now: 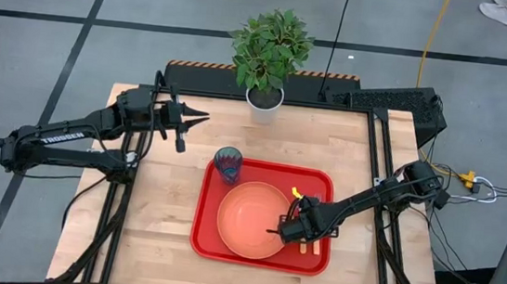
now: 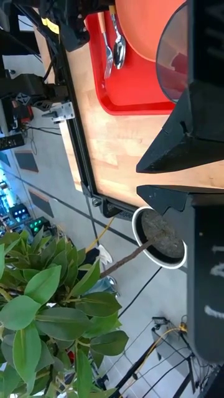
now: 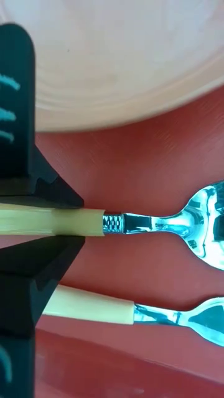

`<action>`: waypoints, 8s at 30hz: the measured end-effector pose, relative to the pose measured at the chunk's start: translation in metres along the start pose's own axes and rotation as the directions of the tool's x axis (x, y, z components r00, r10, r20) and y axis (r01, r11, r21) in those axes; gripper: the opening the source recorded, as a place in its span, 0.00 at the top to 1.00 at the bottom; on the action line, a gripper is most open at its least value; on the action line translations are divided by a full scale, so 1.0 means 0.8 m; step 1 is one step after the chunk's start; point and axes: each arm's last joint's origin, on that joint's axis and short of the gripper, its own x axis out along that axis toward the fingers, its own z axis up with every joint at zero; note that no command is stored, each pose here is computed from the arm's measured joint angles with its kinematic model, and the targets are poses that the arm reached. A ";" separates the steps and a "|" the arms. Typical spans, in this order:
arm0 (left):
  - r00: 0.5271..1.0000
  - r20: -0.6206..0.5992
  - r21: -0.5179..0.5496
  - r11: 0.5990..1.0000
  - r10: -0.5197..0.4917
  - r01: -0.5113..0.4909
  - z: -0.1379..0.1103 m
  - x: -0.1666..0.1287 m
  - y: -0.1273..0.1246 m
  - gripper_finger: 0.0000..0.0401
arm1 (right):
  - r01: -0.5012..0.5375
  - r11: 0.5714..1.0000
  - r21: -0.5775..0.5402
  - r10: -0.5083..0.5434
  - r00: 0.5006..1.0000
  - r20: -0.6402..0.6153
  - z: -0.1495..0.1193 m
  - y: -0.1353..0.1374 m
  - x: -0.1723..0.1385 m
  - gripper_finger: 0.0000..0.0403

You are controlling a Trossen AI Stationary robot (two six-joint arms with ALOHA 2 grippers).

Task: Pick and place plate/cup/fork/spoon on tray
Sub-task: Adjust the yellow spoon on the red tray, then adjust the red tray

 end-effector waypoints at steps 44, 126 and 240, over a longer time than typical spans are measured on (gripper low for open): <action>1.000 -0.002 -0.002 1.000 -0.001 0.001 0.000 0.000 0.000 0.88 | 0.016 1.000 -0.017 -0.016 1.000 -0.005 0.010 -0.033 -0.054 0.60; 0.998 -0.020 -0.252 0.966 -0.064 0.057 -0.012 0.005 -0.018 0.88 | -0.296 0.652 -0.699 0.333 0.939 -0.087 -0.184 -0.081 -0.015 1.00; 0.996 -0.011 -0.261 0.962 -0.089 0.083 -0.013 0.006 -0.025 0.88 | -0.134 0.617 -0.775 0.266 0.963 0.046 -0.128 -0.084 0.000 1.00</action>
